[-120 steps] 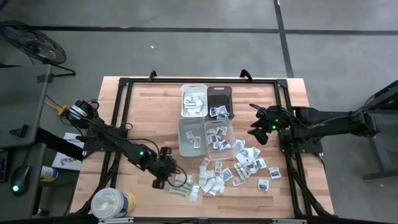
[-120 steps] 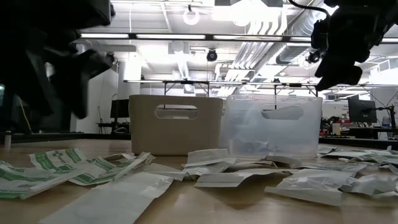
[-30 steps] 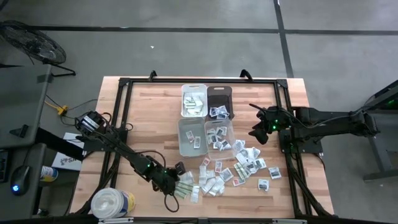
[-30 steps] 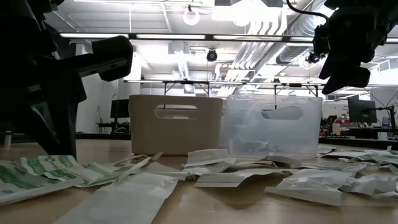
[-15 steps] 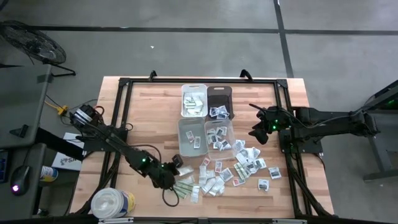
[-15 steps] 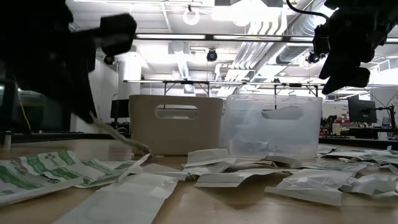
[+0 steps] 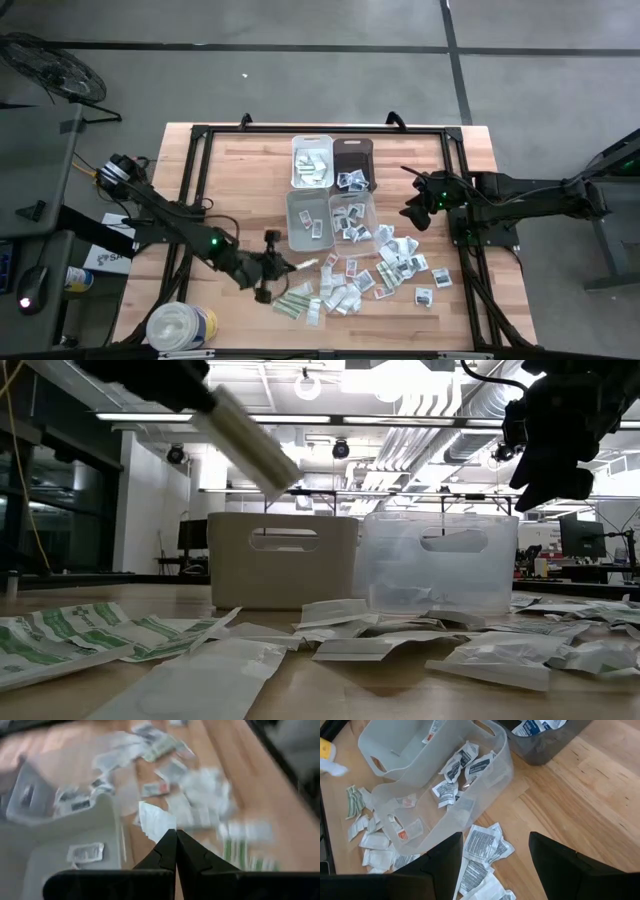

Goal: Pick & Place First Aid Supplies
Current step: Put the green bandage pack into the white bin

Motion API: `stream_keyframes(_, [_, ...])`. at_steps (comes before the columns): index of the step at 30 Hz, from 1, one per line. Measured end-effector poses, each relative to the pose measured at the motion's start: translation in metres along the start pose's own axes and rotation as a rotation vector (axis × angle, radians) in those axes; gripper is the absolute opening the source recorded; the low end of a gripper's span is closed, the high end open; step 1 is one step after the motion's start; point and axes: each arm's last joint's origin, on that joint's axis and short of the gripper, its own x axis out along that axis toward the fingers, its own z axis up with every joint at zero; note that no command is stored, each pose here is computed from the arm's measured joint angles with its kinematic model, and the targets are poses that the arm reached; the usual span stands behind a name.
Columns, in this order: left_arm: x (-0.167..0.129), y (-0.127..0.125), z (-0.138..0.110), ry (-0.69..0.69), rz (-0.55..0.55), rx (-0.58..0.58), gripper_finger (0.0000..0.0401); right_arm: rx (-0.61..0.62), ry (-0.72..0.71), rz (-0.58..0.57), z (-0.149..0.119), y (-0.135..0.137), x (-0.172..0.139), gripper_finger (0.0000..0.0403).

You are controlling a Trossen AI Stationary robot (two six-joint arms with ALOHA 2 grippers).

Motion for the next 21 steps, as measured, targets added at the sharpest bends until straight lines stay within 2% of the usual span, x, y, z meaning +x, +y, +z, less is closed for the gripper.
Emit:
stream_keyframes(4, [-0.006,0.013,0.015,-0.094,0.011,-0.255,0.0,-0.007,0.0,0.0,0.0,0.0,0.0,0.0222])
stream_keyframes(8, [-0.005,0.024,0.022,-0.144,0.008,-0.384,0.0,-0.009,-0.007,-0.006,0.0,0.0,0.0,0.0222])
stream_keyframes(14, [0.003,0.043,0.026,-0.159,0.033,-0.489,0.0,-0.019,-0.014,-0.011,0.001,0.0,0.0,0.0222])
stream_keyframes(21, [0.013,0.082,0.03,-0.195,0.166,-0.538,0.0,-0.032,-0.015,-0.008,0.001,0.0,0.0,0.0222])
